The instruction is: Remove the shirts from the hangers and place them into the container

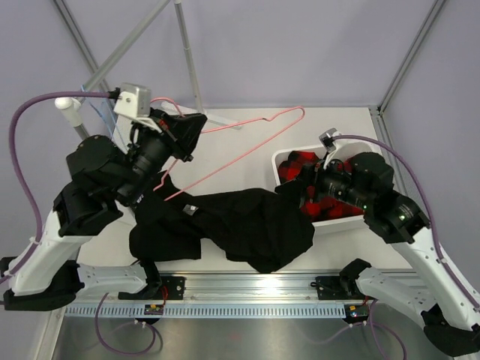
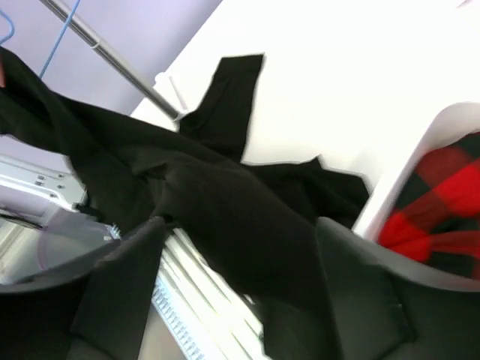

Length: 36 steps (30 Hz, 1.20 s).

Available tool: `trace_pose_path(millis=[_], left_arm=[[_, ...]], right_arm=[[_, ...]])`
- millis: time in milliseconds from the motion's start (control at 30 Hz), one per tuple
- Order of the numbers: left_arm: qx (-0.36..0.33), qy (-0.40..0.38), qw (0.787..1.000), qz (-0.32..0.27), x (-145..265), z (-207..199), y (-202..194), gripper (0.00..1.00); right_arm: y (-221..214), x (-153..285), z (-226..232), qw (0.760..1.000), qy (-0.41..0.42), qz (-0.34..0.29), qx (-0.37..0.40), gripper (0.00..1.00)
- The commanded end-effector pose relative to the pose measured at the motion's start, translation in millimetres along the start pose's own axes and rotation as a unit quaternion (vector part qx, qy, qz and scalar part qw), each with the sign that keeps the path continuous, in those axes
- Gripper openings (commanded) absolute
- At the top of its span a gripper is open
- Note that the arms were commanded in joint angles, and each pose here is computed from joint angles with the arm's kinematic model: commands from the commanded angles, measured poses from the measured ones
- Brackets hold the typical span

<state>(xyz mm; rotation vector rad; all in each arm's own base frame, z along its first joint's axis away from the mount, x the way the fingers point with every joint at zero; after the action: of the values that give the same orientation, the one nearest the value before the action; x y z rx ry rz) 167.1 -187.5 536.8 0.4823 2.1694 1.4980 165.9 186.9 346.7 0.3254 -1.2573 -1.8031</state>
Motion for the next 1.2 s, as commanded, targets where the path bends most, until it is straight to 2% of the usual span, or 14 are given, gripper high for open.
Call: trace_pose_path(millis=[0, 167, 267, 367, 433, 467, 500, 600, 667, 733, 833, 933, 1033, 1167], left_arm=[[-0.018, -0.021, 0.999, 0.037, -10, -10, -12, 0.00], [-0.041, -0.037, 0.994, 0.095, -5, -12, -33, 0.00], [-0.053, -0.052, 0.989, 0.127, 0, -13, -43, 0.00], [-0.047, -0.078, 0.987, 0.133, 8, -17, -44, 0.00], [-0.045, -0.105, 0.984, 0.138, 14, -22, -44, 0.00], [-0.046, -0.115, 0.982, 0.144, 17, -24, -44, 0.00], [-0.045, -0.123, 0.981, 0.144, 20, -26, -41, 0.00], [-0.042, -0.160, 0.974, 0.154, 31, -32, -39, 0.00], [-0.030, -0.190, 0.970, 0.149, 42, -37, -34, 0.00], [-0.024, -0.216, 0.964, 0.155, 48, -42, -36, 0.00], [-0.014, -0.254, 0.954, 0.160, 59, -48, -37, 0.00], [-0.009, -0.273, 0.949, 0.160, 65, -51, -38, 0.00], [-0.006, -0.274, 0.949, 0.156, 68, -50, -36, 0.00], [-0.006, -0.277, 0.949, 0.151, 69, -51, -32, 0.00]], right_arm=[[55, 54, 28, 0.991, 0.004, -0.100, 0.092, 0.99], [76, 85, 55, 0.984, 0.039, -0.072, 0.161, 1.00], [95, 104, 61, 0.976, 0.021, -0.113, 0.185, 0.99], [93, 101, 62, 0.976, 0.029, -0.092, 0.196, 0.79], [87, 93, 61, 0.973, 0.046, -0.067, 0.215, 0.58], [80, 89, 64, 0.973, 0.068, -0.051, 0.215, 0.52], [77, 86, 65, 0.973, 0.078, -0.043, 0.215, 0.52], [65, 81, 69, 0.971, 0.116, -0.022, 0.208, 0.77], [58, 83, 76, 0.967, 0.149, -0.014, 0.206, 0.89], [54, 86, 82, 0.964, 0.172, -0.014, 0.201, 0.94], [47, 88, 88, 0.959, 0.204, -0.001, 0.195, 0.91], [41, 85, 91, 0.954, 0.230, 0.011, 0.191, 0.84], [34, 85, 97, 0.948, 0.266, 0.025, 0.172, 0.62], [26, 86, 100, 0.942, 0.292, 0.034, 0.162, 0.49]])
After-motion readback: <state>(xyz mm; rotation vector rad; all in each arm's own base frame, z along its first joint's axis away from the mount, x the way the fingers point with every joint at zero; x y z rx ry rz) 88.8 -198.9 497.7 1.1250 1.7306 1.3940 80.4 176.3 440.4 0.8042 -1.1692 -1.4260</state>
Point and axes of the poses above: each gripper's point midway between its finger pads, its own x axis back along the fingers, its own z axis along the line the jaws close on, y = z × x, the point moved 4 cm from there along x, back along the fingers
